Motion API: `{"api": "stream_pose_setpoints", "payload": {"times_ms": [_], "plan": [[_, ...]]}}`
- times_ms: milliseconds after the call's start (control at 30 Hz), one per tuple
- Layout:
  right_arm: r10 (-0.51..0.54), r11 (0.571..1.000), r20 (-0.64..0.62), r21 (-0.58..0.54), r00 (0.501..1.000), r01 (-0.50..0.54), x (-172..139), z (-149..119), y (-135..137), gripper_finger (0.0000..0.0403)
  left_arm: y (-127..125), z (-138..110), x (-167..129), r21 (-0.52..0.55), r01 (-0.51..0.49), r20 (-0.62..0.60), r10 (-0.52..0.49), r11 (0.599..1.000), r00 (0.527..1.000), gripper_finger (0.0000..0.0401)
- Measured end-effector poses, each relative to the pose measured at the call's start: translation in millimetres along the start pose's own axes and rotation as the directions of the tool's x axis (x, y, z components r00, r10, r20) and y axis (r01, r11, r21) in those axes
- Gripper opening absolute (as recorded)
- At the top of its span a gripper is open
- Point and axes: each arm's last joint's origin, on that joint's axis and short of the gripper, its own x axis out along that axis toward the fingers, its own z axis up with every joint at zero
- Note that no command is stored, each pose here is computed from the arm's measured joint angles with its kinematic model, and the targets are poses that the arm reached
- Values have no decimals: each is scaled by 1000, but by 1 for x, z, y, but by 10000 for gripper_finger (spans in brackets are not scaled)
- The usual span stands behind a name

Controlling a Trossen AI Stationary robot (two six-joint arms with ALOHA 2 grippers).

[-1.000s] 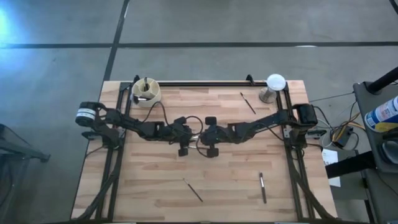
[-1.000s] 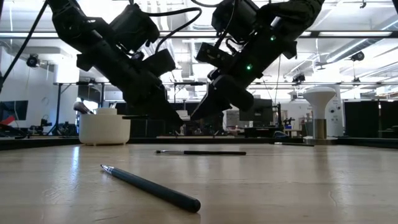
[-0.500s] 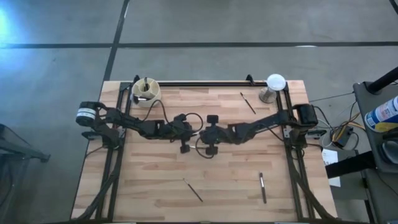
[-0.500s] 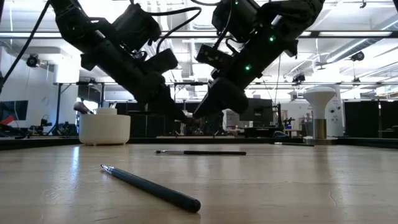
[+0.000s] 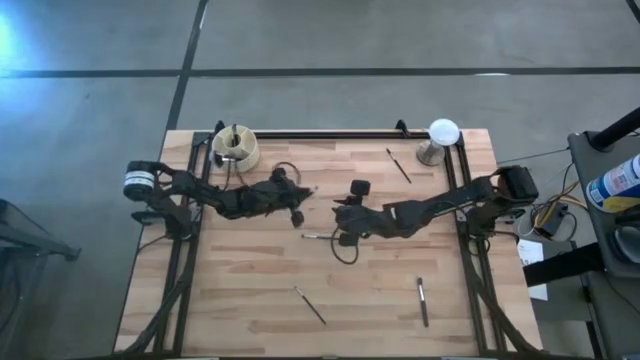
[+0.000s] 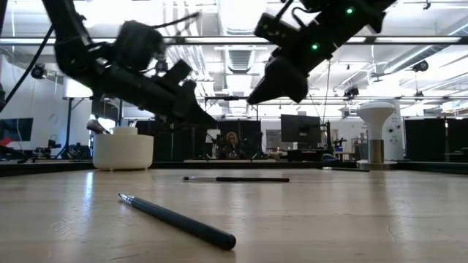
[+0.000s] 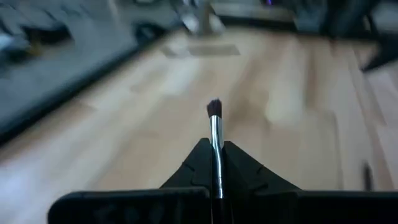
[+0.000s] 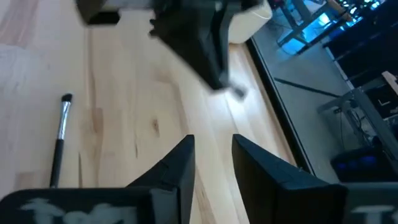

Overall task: Put items in baskets/containers
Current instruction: Put the eyeshadow brush into the organizer

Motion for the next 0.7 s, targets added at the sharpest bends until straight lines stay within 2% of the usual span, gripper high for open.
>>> {"api": "stream_pose_setpoints", "payload": {"times_ms": [167, 300, 433, 533, 600, 700], "plan": [[-3, 1000, 6, 22, 1000, 3, -11, -12, -8, 76, 15, -4, -23, -61, -28, 246, 42, 998, 968, 16], [-17, 998, 52, 55, 998, 14, -17, -20, -13, 41, 27, -1, -44, -55, -102, 438, 116, 993, 891, 16], [-28, 998, 111, 67, 993, 21, -22, -23, -16, 13, 42, 5, -47, -20, -229, 473, 210, 973, 856, 16], [-26, 998, 117, 68, 993, 18, -24, -24, -18, 9, 54, 13, -41, -38, -263, 495, 246, 964, 833, 16], [-25, 997, 121, 73, 992, 16, -24, -24, -18, 9, 58, 19, -38, -32, -213, 519, 198, 977, 832, 16], [14, 996, 154, 90, 988, -28, -22, -22, -17, 9, 52, 23, -35, 50, -61, 546, 24, 997, 837, 16]]}}
